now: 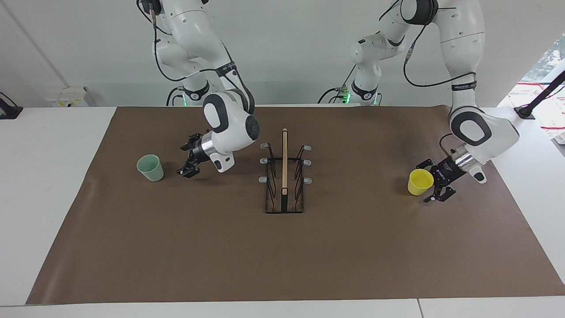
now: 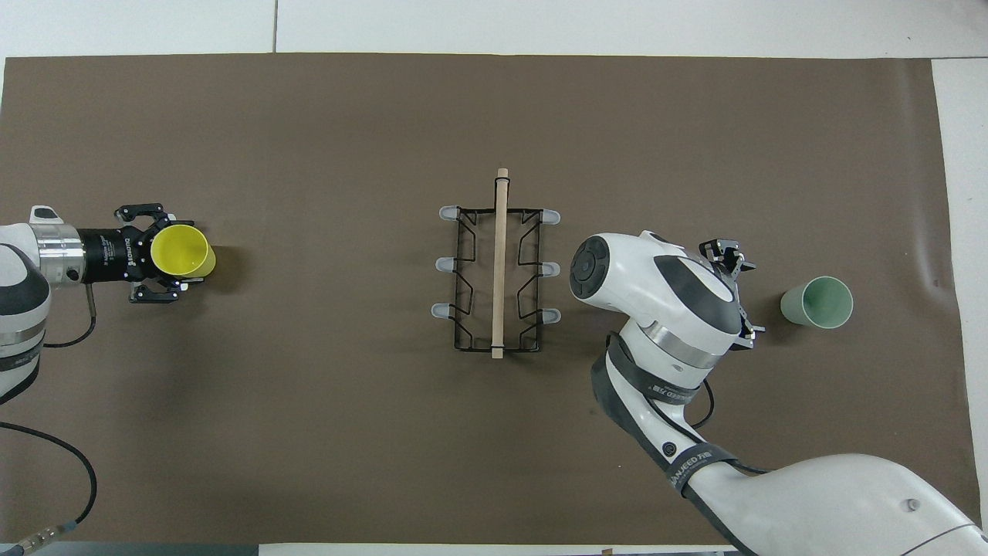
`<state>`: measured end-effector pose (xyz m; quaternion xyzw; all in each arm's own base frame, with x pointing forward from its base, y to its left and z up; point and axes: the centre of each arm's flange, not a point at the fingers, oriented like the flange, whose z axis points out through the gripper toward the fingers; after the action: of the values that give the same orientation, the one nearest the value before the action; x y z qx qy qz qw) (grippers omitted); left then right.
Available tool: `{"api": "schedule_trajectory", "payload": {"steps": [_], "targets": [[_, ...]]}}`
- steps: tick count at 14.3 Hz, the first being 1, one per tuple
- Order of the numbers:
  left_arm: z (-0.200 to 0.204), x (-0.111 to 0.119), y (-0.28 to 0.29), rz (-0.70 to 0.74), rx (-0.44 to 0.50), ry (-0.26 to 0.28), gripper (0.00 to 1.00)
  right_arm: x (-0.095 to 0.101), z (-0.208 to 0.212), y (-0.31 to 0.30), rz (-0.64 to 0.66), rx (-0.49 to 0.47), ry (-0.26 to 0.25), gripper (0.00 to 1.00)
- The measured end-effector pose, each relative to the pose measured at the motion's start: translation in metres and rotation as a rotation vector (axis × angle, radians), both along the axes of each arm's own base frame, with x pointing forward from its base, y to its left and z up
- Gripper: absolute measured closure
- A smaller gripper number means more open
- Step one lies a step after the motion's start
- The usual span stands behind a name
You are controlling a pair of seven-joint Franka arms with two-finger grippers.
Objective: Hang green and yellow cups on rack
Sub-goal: 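Grasp the yellow cup with the left gripper while the right gripper approaches the green cup, then lift the yellow cup with the left gripper while the right gripper grasps the green cup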
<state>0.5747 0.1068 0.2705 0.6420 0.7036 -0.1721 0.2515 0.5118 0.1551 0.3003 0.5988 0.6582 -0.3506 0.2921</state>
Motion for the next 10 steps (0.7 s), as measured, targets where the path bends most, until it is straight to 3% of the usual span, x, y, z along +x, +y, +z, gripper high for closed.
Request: {"api": "schedule_trajectory", "payload": {"steps": [3,6,8,10], "targets": [[0.005,0.000,0.001,0.004,0.003,-0.008,0.04,-0.008,-0.025,-0.012,0.105,-0.077,0.019,0.00],[0.013,0.001,0.001,0.004,0.007,-0.023,0.33,-0.013,-0.039,-0.025,0.127,-0.110,0.041,0.00],[0.018,0.002,0.001,0.003,0.009,-0.031,0.33,-0.016,-0.052,-0.029,0.113,-0.115,0.036,0.00],[0.025,0.002,0.001,0.002,0.012,-0.042,0.33,-0.018,-0.067,-0.030,0.075,-0.129,-0.010,0.00]]}}
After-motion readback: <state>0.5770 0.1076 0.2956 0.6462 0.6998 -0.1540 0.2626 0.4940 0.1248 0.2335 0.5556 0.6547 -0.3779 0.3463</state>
